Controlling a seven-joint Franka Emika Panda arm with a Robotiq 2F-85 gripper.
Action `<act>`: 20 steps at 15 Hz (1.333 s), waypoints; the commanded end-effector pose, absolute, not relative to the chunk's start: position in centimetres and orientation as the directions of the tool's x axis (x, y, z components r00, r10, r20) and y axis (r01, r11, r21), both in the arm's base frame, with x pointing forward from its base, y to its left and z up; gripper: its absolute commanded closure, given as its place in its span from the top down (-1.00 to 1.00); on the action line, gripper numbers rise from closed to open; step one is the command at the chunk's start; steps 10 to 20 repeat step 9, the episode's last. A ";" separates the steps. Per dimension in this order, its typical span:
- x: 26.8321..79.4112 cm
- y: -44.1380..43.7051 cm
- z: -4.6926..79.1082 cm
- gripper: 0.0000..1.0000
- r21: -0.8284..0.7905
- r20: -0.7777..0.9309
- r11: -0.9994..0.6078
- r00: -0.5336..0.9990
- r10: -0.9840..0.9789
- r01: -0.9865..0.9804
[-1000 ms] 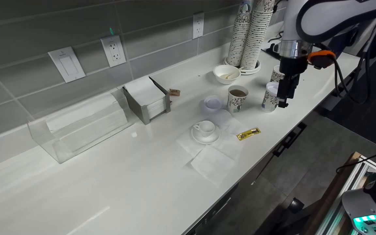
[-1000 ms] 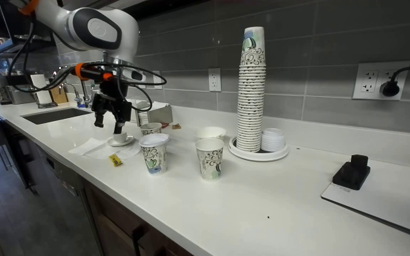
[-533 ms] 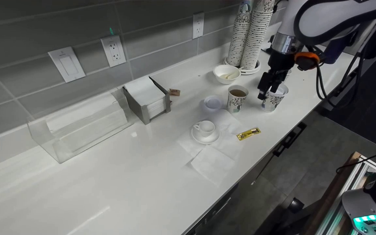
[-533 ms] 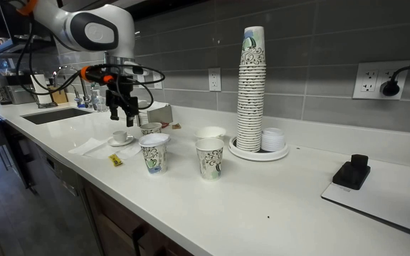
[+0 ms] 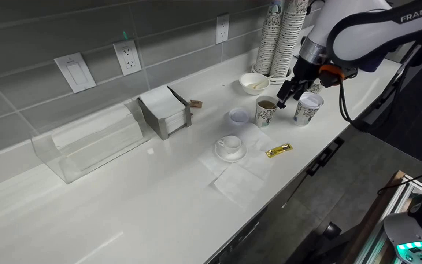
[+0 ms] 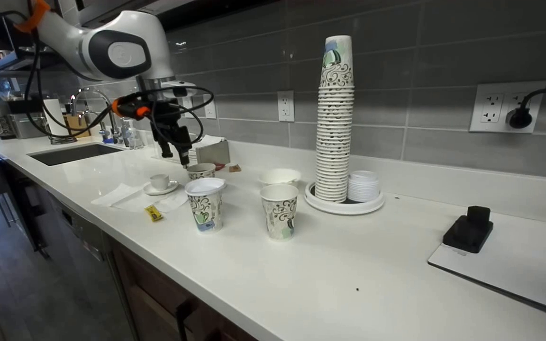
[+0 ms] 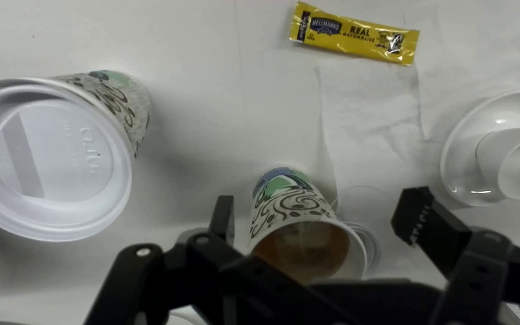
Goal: Remove the teabag from the cup and place it on the table
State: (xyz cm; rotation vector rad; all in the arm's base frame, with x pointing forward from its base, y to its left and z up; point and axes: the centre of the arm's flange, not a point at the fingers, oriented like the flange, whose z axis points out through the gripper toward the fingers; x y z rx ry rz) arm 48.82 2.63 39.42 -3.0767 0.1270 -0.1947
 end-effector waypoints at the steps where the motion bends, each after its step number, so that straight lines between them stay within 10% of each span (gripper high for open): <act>1: 48.4 3.1 38.7 1.00 -0.040 0.149 -0.996 0.985 -0.090 -0.085; 20: 48.7 2.7 39.0 1.00 -0.059 0.145 -0.995 0.985 -0.089 -0.081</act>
